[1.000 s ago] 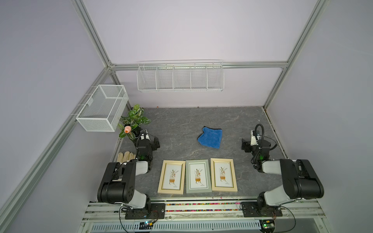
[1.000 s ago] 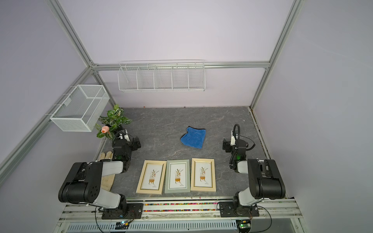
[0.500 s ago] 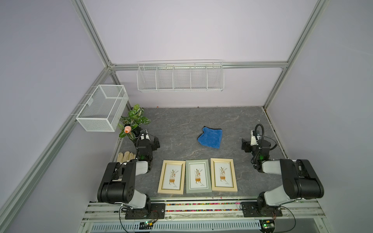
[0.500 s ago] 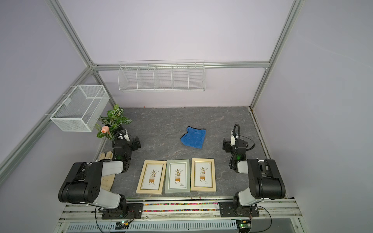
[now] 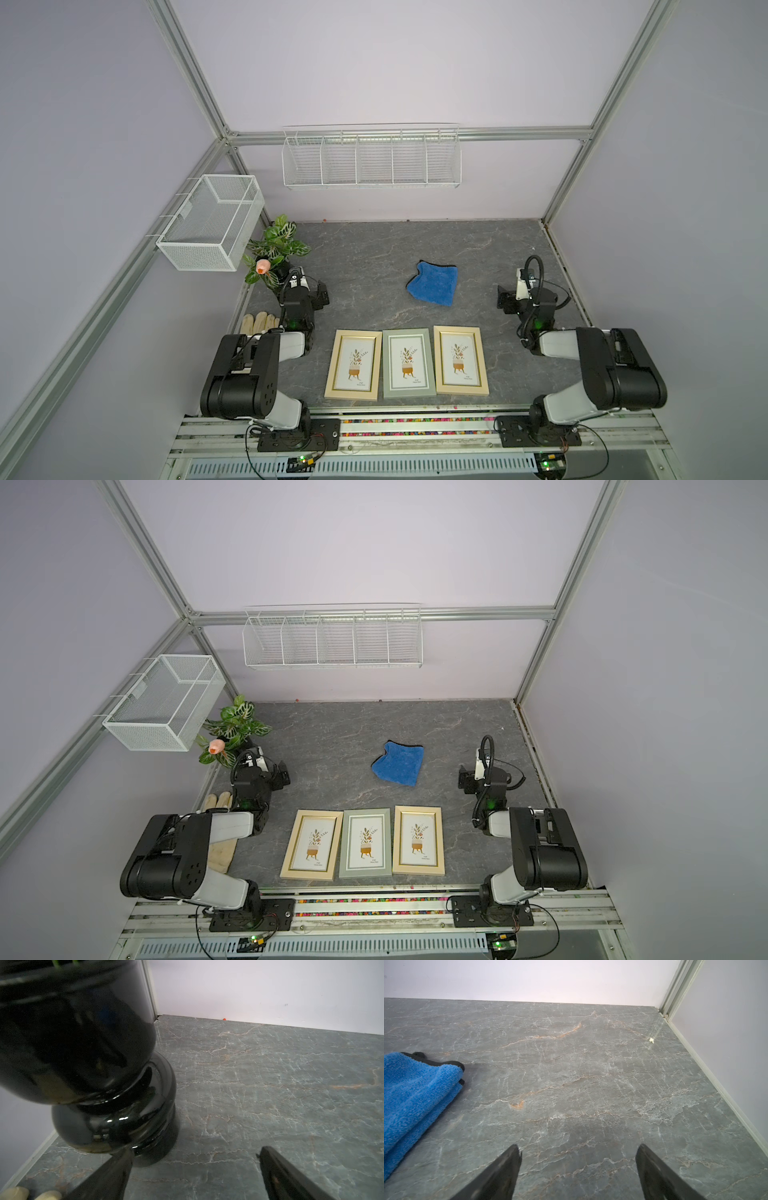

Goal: Wipe the picture frame with a cloth
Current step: Pick up the cleaning item at the center of the board.

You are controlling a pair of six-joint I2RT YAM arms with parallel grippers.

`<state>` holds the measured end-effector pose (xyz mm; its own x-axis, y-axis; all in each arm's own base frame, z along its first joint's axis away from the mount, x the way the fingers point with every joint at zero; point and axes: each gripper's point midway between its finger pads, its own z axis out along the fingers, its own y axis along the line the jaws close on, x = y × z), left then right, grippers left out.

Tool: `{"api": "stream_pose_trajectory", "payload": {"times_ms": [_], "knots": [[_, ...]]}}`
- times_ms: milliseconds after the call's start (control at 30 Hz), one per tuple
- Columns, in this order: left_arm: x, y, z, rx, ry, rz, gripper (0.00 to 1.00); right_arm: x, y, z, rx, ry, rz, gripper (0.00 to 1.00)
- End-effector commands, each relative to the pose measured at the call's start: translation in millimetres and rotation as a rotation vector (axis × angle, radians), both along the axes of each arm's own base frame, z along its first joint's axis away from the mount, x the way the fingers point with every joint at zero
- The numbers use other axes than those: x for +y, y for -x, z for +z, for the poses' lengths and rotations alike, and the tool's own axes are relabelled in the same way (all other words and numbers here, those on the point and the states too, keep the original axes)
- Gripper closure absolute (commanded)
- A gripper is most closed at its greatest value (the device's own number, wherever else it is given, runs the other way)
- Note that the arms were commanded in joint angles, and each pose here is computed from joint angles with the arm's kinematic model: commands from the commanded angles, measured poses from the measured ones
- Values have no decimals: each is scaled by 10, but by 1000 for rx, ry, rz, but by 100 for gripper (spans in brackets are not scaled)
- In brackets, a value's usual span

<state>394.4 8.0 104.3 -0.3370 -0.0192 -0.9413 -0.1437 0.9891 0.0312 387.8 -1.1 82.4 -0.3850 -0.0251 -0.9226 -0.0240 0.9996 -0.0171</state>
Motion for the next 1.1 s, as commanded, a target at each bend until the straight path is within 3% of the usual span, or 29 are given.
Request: {"api": "stream_pose_trajectory", "payload": {"times_ms": [0, 133, 233, 400, 500, 567, 700, 767, 933, 1067], "knots": [[-172, -18, 308, -68, -50, -91, 1, 133, 1, 178, -71, 27, 66, 11], [-638, 91, 658, -87, -214, -187, 1, 253, 108, 387, -104, 87, 93, 11], [-906, 190, 1001, -142, -224, -228, 1, 361, 185, 594, -127, 135, 112, 11], [-1197, 412, 1640, -237, -32, -322, 1, 460, 369, 1076, -206, 72, 136, 11], [-1140, 532, 1910, -264, 130, -286, 2, 427, 505, 1381, -260, -13, 102, 11], [-1025, 596, 1974, -266, 228, -215, 1, 378, 617, 1554, -284, -92, 62, 11], [-546, 766, 1857, -226, 452, 102, 2, 236, 891, 1673, -272, -273, -47, 11], [-427, 874, 1768, -193, 476, 173, 2, 104, 1024, 1605, -256, -353, -141, 11], [-501, 941, 1689, -152, 515, 118, 1, 155, 1240, 1679, -282, -427, -87, 11], [-675, 894, 1743, -130, 536, 24, 2, 198, 1153, 1570, -112, -413, -96, 11]]}}
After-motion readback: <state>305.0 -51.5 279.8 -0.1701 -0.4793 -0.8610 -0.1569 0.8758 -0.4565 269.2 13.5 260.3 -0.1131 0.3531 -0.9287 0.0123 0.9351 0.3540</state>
